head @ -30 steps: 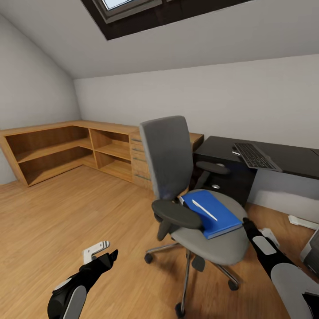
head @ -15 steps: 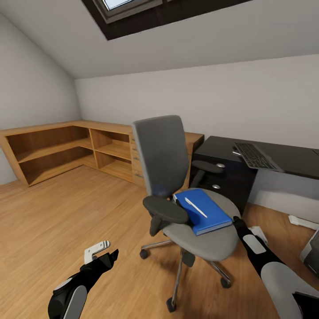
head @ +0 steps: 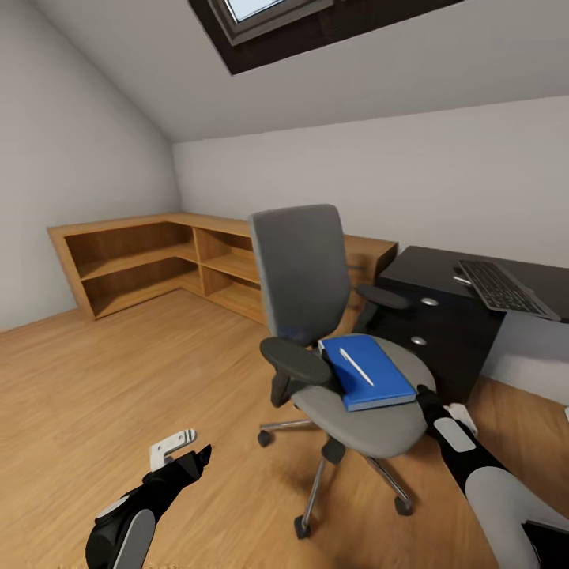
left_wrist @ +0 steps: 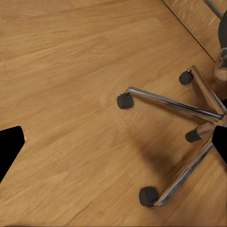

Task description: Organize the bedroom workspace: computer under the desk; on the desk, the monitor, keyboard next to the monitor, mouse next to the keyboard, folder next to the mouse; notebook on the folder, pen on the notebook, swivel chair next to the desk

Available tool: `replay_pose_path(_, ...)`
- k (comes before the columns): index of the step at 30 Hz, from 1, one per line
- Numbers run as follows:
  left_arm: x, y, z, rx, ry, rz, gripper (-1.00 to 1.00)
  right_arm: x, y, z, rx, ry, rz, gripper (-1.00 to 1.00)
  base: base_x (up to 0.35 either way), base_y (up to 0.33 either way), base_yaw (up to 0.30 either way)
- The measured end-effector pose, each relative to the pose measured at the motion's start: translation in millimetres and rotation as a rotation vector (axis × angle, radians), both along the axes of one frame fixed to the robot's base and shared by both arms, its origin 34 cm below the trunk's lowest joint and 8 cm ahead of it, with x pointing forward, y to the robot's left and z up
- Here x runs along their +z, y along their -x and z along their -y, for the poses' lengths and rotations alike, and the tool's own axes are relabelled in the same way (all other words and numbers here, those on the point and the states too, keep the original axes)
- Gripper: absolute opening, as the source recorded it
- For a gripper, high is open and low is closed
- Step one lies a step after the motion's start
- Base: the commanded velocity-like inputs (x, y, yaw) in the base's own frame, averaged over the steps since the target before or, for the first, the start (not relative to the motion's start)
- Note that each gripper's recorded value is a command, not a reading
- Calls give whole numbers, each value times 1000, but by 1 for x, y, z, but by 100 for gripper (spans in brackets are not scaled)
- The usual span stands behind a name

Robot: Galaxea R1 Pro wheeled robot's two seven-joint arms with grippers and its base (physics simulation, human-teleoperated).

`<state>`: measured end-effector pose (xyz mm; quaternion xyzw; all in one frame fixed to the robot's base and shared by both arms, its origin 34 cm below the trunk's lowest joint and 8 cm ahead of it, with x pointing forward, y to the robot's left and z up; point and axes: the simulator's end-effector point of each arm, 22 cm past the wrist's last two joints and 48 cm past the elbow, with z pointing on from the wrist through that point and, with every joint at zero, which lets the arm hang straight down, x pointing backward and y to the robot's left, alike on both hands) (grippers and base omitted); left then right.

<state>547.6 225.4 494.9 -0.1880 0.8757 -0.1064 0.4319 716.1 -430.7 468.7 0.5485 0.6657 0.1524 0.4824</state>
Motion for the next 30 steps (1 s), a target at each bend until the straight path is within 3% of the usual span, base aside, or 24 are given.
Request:
replay_pose_path(9,0,0,14,-35,0,0,100,2,-2,0,1,-1,5,100,0,0,232)
replay_pose_path(24,-2,1,14,-36,-1,-5,100,2,-2,-2,3,-2,7,100,79,0,11)
replay_pose_path(30,-2,1,14,-36,-1,-4,100,3,-2,-1,2,-1,8,100,228,0,0)
